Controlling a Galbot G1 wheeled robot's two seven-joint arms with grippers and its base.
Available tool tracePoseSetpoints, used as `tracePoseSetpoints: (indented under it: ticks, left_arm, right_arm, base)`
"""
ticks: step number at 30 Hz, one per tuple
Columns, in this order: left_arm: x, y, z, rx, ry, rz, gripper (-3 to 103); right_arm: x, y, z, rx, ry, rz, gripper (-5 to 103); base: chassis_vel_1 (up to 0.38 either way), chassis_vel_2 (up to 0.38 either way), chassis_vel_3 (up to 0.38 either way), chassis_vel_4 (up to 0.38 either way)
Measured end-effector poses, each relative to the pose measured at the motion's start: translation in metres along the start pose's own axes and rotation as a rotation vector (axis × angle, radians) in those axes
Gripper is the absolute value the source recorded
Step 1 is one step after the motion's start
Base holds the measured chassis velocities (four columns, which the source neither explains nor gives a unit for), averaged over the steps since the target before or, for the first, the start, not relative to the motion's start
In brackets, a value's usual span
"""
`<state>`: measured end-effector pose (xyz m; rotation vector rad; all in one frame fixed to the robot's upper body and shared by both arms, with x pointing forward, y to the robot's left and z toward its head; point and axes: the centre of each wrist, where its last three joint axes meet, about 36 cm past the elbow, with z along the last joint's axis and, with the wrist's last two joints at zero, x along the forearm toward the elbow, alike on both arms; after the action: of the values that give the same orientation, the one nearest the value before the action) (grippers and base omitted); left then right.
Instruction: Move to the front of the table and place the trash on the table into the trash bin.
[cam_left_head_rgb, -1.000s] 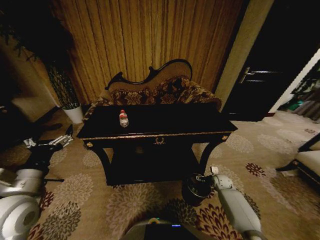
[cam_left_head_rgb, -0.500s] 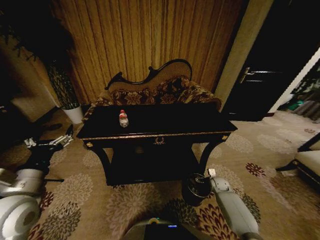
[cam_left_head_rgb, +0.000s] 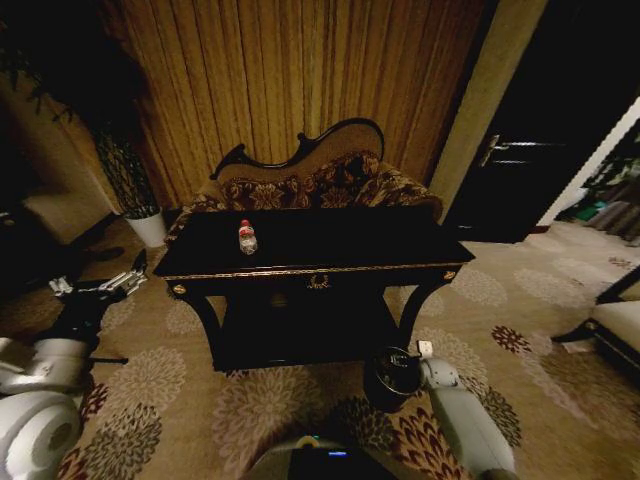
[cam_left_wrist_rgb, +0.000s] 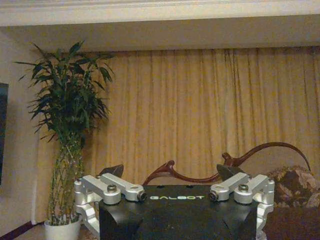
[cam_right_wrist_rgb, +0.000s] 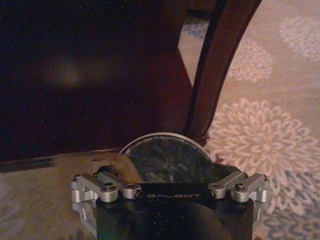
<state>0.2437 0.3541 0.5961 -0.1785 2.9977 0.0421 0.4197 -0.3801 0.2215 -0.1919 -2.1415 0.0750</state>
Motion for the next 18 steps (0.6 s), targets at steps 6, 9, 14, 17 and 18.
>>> tracePoseSetpoints:
  ticks: [6, 9, 14, 17, 18]
  left_arm:
    - [0.0, 0.001, -0.0011, -0.005, -0.002, -0.002, 100]
    - [0.0002, 0.0013, -0.0011, -0.005, -0.001, -0.002, 100]
    - [0.0005, 0.0014, -0.0009, -0.004, 0.0, -0.004, 100]
    - [0.0005, 0.0014, -0.0009, -0.003, 0.0, -0.004, 100]
    - [0.0005, 0.0014, -0.0009, -0.003, 0.0, -0.003, 100]
  right_arm:
    - [-0.0004, -0.001, -0.003, 0.028, -0.004, 0.015, 100]
    - [-0.0005, -0.0025, -0.0004, 0.039, -0.001, 0.014, 100]
    - [0.0019, -0.0047, 0.0027, 0.037, -0.002, 0.012, 100]
    - [0.0043, -0.0045, 0.0014, 0.025, -0.01, 0.003, 100]
    - [0.0063, -0.0039, 0.0, 0.017, -0.015, -0.005, 100]
  base:
    - [0.0, 0.0, 0.0, 0.0]
    - [0.0, 0.0, 0.0, 0.0]
    - [0.0, 0.0, 0.0, 0.0]
    - [0.0, 0.0, 0.0, 0.0]
    - [0.0, 0.0, 0.0, 0.0]
